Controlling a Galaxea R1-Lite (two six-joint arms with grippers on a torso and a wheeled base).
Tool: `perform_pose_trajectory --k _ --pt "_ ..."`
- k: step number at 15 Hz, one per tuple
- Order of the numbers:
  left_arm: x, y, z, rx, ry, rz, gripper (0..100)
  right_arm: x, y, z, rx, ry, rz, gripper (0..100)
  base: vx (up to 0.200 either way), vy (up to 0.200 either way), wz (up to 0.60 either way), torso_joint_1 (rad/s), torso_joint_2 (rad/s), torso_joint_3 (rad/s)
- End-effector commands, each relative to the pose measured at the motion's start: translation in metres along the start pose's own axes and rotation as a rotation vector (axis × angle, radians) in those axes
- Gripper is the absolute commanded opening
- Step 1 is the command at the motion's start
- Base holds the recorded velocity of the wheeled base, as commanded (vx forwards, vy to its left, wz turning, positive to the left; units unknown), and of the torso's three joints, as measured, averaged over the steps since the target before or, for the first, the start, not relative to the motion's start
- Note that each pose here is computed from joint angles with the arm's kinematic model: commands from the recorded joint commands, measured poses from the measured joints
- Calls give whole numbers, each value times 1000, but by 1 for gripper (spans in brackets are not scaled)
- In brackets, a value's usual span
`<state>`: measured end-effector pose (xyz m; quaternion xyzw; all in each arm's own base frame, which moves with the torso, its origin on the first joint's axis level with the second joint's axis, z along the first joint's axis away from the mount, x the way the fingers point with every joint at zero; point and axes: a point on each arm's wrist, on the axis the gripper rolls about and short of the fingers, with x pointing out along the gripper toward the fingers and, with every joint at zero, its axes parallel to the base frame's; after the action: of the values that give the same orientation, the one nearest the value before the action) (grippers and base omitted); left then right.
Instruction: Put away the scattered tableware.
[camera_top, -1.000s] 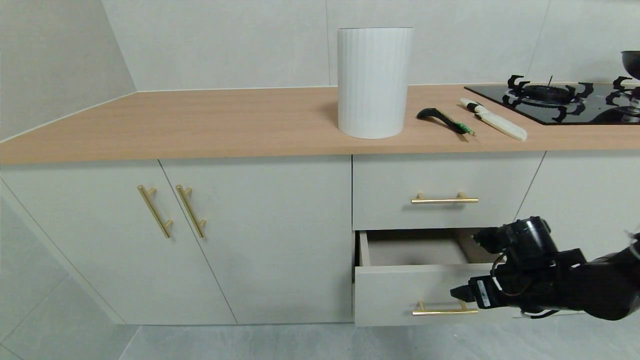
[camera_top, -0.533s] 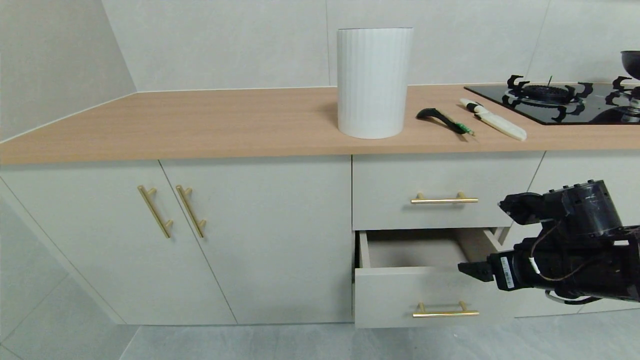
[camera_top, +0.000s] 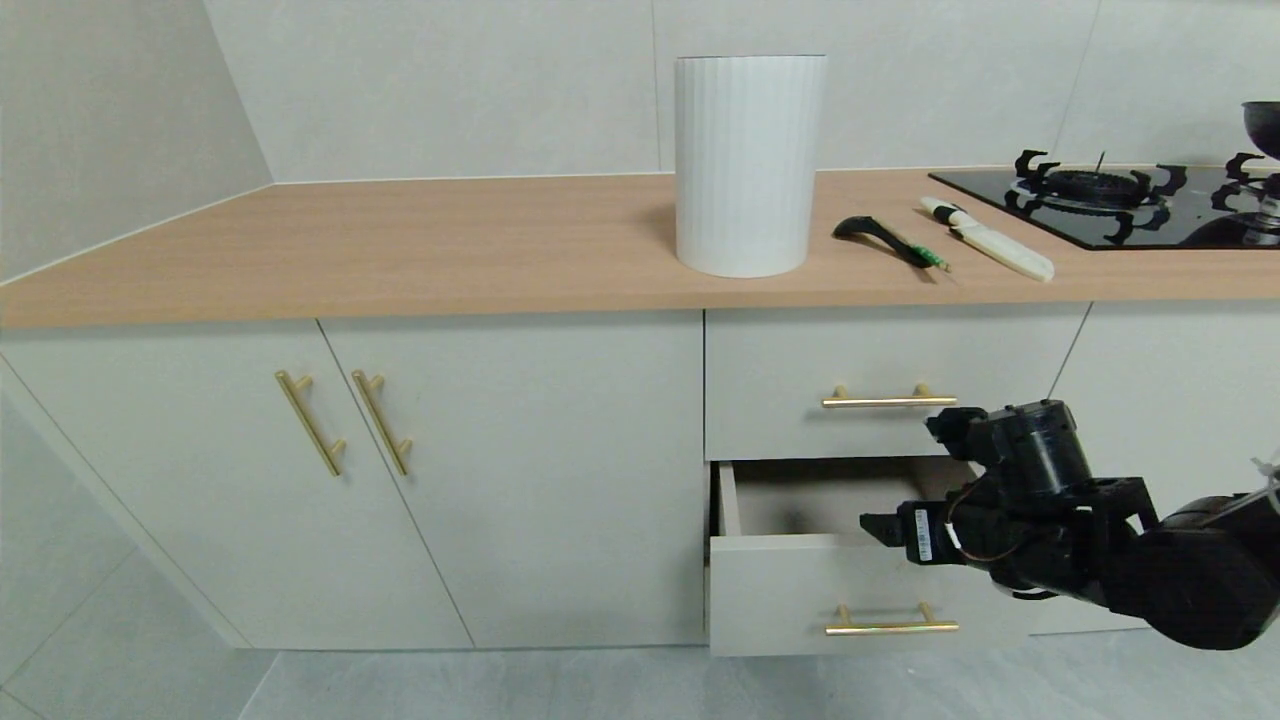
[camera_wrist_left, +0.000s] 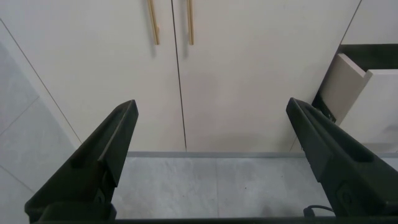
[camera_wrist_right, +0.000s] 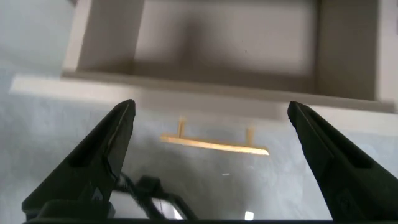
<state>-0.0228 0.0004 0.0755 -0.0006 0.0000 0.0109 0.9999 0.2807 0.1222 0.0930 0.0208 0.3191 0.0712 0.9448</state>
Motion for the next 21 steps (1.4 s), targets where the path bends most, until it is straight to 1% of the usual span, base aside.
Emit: perform_pose_trajectory --k 1,8,16,17,19,21 --pt "0 0 0 0 2 1 100 25 1 -17 -11 57 -16 100 0 0 0 0 0 0" --pt "0 0 0 0 2 1 100 39 1 -25 -12 67 -22 100 0 0 0 0 0 0" --pt "0 0 0 0 2 1 100 26 -1 -24 -29 70 -19 100 0 0 0 0 0 0" --pt "0 0 0 0 2 1 100 23 -2 -25 -43 88 -21 100 0 0 0 0 0 0" --pt "0 0 0 0 2 1 100 17 -2 -28 -66 152 -25 100 0 0 0 0 0 0" --pt "0 0 0 0 2 0 100 15 -2 -30 -72 173 -27 100 0 0 0 0 0 0"
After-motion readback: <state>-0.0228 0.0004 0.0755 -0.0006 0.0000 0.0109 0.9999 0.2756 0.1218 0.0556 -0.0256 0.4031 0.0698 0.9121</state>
